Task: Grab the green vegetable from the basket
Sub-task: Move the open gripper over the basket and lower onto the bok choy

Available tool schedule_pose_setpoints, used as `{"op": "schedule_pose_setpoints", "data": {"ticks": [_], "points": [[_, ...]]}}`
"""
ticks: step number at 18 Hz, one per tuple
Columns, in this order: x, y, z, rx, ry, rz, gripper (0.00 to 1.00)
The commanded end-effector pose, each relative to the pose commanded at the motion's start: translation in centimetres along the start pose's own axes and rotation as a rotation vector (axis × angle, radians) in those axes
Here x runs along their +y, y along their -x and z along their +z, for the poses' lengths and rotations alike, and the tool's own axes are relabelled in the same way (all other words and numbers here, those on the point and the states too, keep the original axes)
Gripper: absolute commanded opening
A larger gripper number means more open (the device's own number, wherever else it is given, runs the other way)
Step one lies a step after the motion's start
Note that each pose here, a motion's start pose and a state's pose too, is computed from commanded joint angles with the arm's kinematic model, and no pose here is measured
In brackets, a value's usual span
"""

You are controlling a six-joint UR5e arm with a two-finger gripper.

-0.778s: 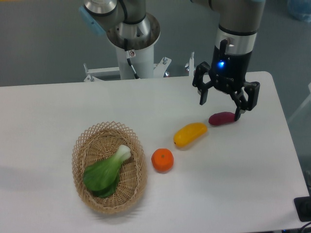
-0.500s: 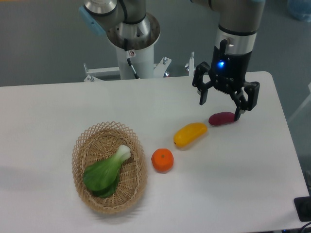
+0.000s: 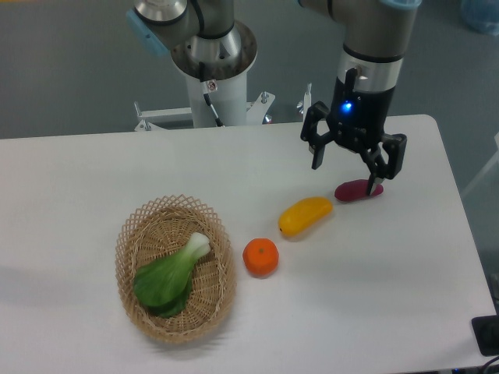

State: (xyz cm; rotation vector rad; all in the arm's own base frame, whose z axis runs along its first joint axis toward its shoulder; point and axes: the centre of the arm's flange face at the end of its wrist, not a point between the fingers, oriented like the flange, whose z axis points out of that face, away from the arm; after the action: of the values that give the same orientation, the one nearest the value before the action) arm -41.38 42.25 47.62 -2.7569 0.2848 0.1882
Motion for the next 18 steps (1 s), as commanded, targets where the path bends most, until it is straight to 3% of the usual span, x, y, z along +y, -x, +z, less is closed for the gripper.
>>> {"op": "schedule_pose_setpoints", "data": {"ticks": [3,8,12,18], "points": [[-1.6,-2.0,1.7,-0.009,-0.009,-0.018,1.00],[-5.0,-7.9,6.9,0.094,0.013,-0.128,1.00],[-8.4,-11.6,11.4,0.134,0.012,-0.072,1.00],[-9.6,-15.3,18.5,0.231,0.100,-0.105,1.00]]}}
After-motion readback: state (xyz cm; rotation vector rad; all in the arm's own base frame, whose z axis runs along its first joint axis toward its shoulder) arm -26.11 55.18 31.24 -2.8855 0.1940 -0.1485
